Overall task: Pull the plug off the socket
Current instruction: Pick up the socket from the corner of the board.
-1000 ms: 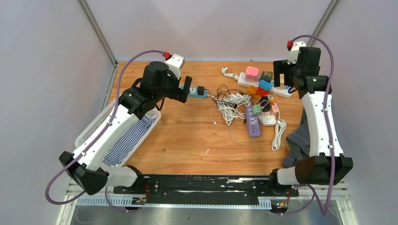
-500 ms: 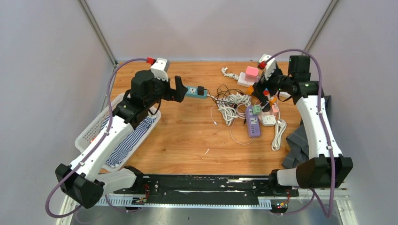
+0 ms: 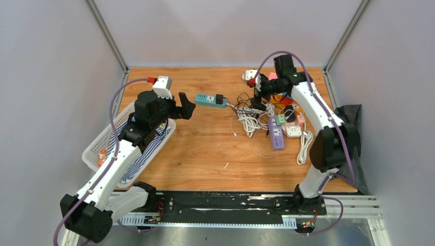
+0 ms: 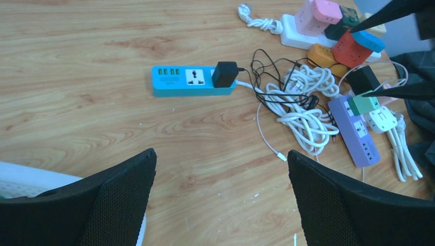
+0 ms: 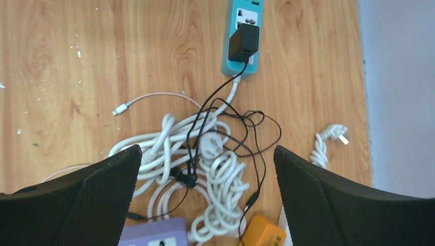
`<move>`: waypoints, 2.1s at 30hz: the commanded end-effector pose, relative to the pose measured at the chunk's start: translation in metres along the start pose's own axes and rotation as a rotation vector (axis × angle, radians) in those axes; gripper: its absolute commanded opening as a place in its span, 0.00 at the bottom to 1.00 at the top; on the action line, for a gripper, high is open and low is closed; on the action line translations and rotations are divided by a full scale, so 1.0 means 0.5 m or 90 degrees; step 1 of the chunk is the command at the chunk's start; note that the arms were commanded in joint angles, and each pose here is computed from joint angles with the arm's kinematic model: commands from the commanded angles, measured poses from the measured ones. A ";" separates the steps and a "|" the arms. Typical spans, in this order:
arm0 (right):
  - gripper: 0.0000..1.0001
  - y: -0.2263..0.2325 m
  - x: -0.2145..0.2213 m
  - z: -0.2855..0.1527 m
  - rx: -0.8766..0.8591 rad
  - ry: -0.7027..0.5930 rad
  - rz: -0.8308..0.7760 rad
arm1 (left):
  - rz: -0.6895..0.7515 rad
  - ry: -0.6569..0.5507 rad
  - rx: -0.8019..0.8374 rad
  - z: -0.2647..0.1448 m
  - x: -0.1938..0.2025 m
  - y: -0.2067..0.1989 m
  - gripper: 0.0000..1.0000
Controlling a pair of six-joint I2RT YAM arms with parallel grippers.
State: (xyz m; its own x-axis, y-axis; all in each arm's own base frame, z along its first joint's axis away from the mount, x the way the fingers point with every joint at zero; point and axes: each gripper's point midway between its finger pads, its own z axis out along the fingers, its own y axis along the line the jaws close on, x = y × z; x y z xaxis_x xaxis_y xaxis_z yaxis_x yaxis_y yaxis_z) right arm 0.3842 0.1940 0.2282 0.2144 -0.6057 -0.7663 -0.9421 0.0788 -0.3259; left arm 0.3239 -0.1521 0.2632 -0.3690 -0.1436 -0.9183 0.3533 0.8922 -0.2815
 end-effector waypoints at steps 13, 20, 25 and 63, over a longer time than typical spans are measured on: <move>1.00 -0.103 0.090 0.281 -0.101 0.038 -0.010 | -0.061 -0.066 -0.099 -0.054 0.003 0.072 1.00; 0.99 -0.072 0.107 0.391 -0.135 0.052 0.011 | -0.088 -0.080 -0.133 -0.046 -0.002 0.091 1.00; 0.98 -0.087 0.130 0.435 -0.096 0.073 0.048 | -0.104 -0.086 -0.140 -0.043 0.000 0.095 1.00; 0.03 -0.081 -0.125 0.337 -0.113 -0.140 0.095 | -0.112 -0.106 -0.118 -0.086 -0.014 0.076 1.00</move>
State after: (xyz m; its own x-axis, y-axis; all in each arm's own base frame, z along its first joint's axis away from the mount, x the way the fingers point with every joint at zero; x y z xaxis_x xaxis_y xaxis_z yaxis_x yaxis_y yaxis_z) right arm 0.4792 0.3479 0.0929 0.0395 -0.5643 -0.8246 -0.9956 0.0483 -0.0807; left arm 0.3140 -0.1042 0.2707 -0.2639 -0.3570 -0.8960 0.1295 0.9074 -0.3997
